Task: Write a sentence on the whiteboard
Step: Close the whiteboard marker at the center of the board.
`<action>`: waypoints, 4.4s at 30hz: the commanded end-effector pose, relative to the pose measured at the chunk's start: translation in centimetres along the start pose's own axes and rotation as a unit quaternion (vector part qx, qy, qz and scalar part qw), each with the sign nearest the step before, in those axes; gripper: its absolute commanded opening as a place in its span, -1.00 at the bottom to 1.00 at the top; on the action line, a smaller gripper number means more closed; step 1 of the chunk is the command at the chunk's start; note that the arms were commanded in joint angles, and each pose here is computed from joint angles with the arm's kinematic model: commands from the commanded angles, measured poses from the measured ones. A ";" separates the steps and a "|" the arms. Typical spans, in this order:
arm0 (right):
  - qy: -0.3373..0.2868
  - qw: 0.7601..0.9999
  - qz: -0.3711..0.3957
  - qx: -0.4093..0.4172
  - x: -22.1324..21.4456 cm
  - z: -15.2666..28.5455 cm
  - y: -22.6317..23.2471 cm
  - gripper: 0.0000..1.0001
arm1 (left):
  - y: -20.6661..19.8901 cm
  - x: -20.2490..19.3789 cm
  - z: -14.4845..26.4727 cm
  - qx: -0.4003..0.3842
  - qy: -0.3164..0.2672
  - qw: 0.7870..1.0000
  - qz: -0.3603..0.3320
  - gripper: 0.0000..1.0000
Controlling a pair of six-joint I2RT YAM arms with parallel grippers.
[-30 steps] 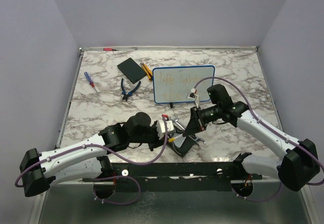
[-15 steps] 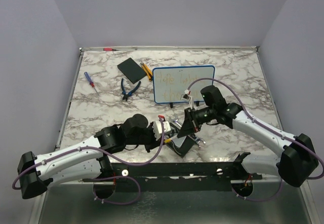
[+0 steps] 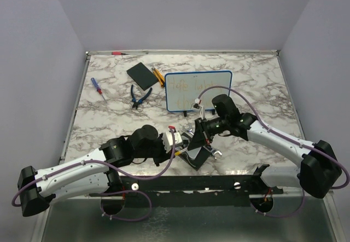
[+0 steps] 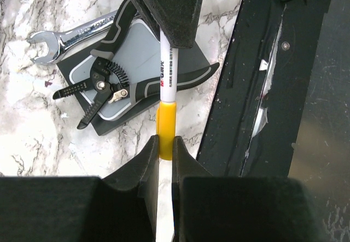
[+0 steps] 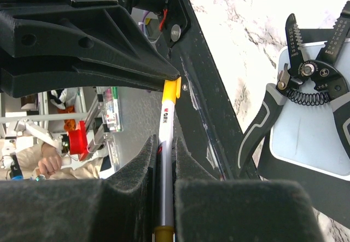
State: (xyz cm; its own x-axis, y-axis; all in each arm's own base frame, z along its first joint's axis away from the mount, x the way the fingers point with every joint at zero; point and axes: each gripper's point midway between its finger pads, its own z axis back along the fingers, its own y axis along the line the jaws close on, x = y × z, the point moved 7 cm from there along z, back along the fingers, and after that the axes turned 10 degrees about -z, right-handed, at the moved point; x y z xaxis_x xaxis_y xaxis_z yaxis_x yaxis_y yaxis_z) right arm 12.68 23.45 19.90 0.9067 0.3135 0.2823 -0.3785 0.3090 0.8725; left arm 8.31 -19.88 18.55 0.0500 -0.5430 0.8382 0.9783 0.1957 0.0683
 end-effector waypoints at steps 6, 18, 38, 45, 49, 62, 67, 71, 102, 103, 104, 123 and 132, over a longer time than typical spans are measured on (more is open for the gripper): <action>0.061 0.996 0.004 0.065 -1.5 -1.8 1.6 -0.99 | 2.2 6.2 0.4 0.074 -0.155 0.985 -0.026 -1.00; 0.072 0.995 0.001 0.070 -1.9 -2.9 1.6 -0.99 | 2.4 6.6 0.8 0.084 -0.174 0.981 -0.021 -1.00; 0.062 0.996 0.011 0.058 -2.0 -3.3 1.6 -0.99 | 2.5 6.5 0.6 0.078 -0.178 0.981 -0.017 -1.00; -0.006 0.996 0.029 -0.087 -0.8 -1.0 1.9 -0.99 | 2.4 4.7 0.2 0.068 -0.108 0.992 -0.021 -0.97; -0.062 0.986 0.046 -0.145 -0.3 0.6 2.2 -0.99 | 2.6 4.2 0.7 0.088 -0.099 0.991 -0.016 -0.69; -0.173 0.965 0.067 -0.187 0.2 3.1 2.9 -0.99 | 3.1 5.1 2.5 0.129 -0.114 0.985 0.002 0.13; -0.248 0.950 0.084 -0.171 0.7 4.2 3.2 -0.99 | 3.6 6.8 3.4 0.161 -0.156 0.972 0.074 0.42; -0.297 0.941 0.112 -0.120 1.2 4.7 3.7 -0.99 | 4.0 8.9 3.4 0.147 -0.226 0.950 0.158 0.45; -0.367 0.893 0.245 0.093 3.0 5.9 9.0 -0.99 | 7.0 11.0 6.5 -0.037 -0.477 0.774 0.414 0.43; -0.364 0.893 0.246 0.095 3.1 5.8 9.1 -0.99 | 7.1 11.0 6.3 -0.037 -0.472 0.776 0.417 0.42; -0.362 0.894 0.247 0.096 3.2 5.7 9.1 -0.99 | 7.1 11.0 6.2 -0.039 -0.469 0.777 0.418 0.41; -0.375 0.890 0.247 0.081 3.6 5.8 8.8 -0.99 | 7.2 10.3 5.4 -0.041 -0.451 0.779 0.434 -0.13; -0.376 0.890 0.247 0.078 3.8 5.8 8.8 -0.99 | 7.3 10.2 5.1 -0.044 -0.443 0.782 0.436 -0.30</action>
State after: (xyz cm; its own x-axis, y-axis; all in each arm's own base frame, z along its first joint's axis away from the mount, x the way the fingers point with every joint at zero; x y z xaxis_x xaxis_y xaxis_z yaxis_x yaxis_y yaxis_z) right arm 13.68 22.30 29.84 0.5671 -0.3026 0.7660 -0.7636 0.1555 0.6267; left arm 15.18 -19.82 30.62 0.5745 0.5719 0.5856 0.6528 0.1115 -0.7493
